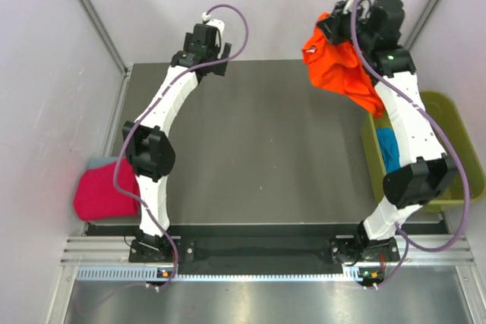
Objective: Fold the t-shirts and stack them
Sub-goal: Move the tshirt to the center of the board
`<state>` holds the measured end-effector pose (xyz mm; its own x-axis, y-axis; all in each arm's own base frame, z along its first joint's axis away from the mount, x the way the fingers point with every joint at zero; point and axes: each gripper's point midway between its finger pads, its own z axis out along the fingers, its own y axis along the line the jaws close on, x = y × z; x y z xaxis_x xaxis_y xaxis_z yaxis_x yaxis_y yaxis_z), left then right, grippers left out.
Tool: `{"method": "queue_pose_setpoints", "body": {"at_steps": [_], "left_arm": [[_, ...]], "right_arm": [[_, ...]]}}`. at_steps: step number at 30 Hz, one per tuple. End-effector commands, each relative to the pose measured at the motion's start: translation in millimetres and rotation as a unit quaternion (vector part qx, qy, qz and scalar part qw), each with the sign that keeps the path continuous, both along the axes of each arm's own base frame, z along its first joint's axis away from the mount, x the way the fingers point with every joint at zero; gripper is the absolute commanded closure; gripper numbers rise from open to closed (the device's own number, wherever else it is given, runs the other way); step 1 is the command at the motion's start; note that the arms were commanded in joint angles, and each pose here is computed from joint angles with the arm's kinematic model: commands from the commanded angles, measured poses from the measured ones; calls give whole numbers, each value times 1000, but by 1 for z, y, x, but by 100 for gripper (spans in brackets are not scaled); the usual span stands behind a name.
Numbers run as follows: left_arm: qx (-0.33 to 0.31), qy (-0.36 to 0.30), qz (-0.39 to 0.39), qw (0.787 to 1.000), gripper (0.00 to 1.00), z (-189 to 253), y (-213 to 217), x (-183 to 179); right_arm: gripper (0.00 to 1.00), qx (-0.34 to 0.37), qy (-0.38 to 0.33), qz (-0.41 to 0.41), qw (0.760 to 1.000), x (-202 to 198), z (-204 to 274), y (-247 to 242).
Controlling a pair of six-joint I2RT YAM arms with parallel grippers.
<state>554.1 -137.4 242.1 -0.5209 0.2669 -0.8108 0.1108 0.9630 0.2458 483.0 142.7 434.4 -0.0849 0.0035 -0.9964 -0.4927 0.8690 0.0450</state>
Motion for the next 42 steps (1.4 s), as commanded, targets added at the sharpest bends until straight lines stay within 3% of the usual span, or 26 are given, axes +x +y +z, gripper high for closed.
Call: {"method": "queue_pose_setpoints", "body": {"at_steps": [1, 11, 18, 22, 24, 25, 26, 27, 28, 30, 34, 37, 38, 42], "left_arm": [[-23, -94, 29, 995, 1, 82, 20, -3], [-26, -100, 92, 990, 1, 89, 76, -8], [-35, -98, 96, 990, 1, 85, 78, -4], [-45, -80, 84, 992, 1, 72, 71, -3], [-51, -68, 78, 993, 2, 64, 68, -4], [-53, -66, 76, 994, 2, 63, 67, -5], [-52, -59, 73, 994, 2, 57, 66, -5], [-53, -56, 69, 995, 2, 55, 65, -6], [-56, -50, 62, 995, 2, 52, 62, -7], [-57, -35, 53, 996, 2, 45, 59, -11], [-64, -1, 12, 998, 3, 40, 49, -32], [-81, 55, -29, 995, 8, 22, 40, -72], [-89, 97, -51, 990, 9, -3, 33, -90], [-42, 161, -81, 983, 10, -36, 37, -138]], "right_arm": [[100, 32, -35, 108, 993, -9, 30, 62], [100, 44, -105, 259, 959, -69, 89, 152], [100, 54, -123, 244, 960, -77, 107, 144], [100, 37, -32, 202, 978, -46, 31, 125], [100, 40, 93, 157, 982, -17, -70, 90], [100, 44, 99, 158, 982, -17, -73, 91], [98, 42, 154, 133, 978, -10, -122, 71], [92, 38, 188, 120, 974, -6, -154, 62], [62, 32, 215, 112, 970, -4, -178, 53], [52, 8, 272, 70, 960, -6, -230, 26], [38, -22, 270, 41, 962, -9, -241, 7], [38, -28, 250, 43, 967, -10, -226, 9], [38, -27, 245, 52, 968, -12, -220, 13], [41, -64, 224, 132, 964, -29, -218, 39]]}}
